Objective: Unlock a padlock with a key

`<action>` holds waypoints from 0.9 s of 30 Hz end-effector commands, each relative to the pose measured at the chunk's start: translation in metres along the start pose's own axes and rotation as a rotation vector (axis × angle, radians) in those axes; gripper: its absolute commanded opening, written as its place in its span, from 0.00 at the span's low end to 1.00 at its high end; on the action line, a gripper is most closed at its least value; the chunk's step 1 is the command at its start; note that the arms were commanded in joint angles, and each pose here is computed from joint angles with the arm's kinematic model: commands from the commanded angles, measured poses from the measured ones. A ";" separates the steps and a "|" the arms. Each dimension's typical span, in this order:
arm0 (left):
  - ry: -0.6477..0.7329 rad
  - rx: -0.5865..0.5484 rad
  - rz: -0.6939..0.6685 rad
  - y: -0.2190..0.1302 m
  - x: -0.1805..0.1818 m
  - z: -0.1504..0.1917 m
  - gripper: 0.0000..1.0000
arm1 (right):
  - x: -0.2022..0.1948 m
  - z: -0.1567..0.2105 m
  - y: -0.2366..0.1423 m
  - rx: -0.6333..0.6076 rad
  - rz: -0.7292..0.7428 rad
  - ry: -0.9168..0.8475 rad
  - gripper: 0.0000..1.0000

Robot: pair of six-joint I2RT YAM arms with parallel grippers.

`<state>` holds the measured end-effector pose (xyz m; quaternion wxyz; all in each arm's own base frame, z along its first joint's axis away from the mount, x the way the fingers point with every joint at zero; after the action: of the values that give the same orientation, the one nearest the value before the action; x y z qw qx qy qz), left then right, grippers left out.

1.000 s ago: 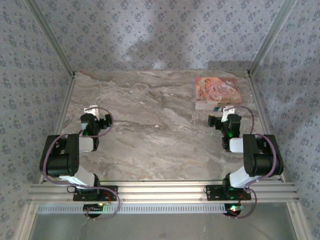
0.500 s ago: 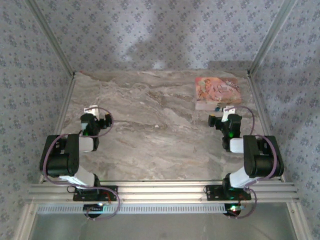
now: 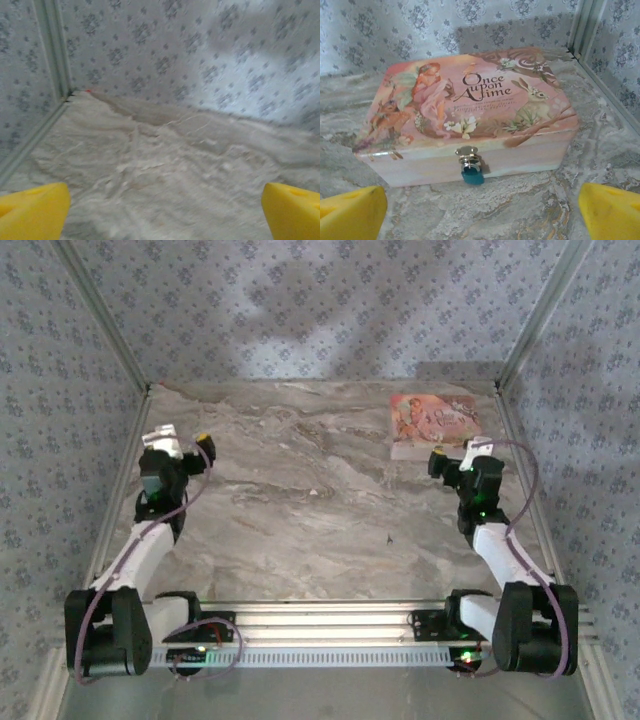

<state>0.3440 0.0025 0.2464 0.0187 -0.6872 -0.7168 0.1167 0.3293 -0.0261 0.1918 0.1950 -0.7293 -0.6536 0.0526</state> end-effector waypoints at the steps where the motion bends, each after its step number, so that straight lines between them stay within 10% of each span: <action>1: -0.198 0.199 0.105 0.003 -0.025 0.016 0.98 | -0.002 -0.013 -0.003 0.078 -0.047 0.147 1.00; 27: -0.194 0.727 0.795 0.097 -0.369 0.099 0.91 | -0.083 -0.044 0.157 0.354 -0.150 0.438 0.95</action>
<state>0.4442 -0.3533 0.1848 0.1363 -0.8430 -0.3528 0.3826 0.4711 -0.1322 0.1642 0.4360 -0.6619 -0.6094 -0.0186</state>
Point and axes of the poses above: each hand's point on the last joint's axis, 136 mm out from that joint toward the fingers, its own y axis out along the fingers, its own x axis along the line the jaws close on, z = x × y, the point moved 4 cm from there along -y, back along the fingers, and after that the axes turned 4 degrees about y, right-handed, at the moved point
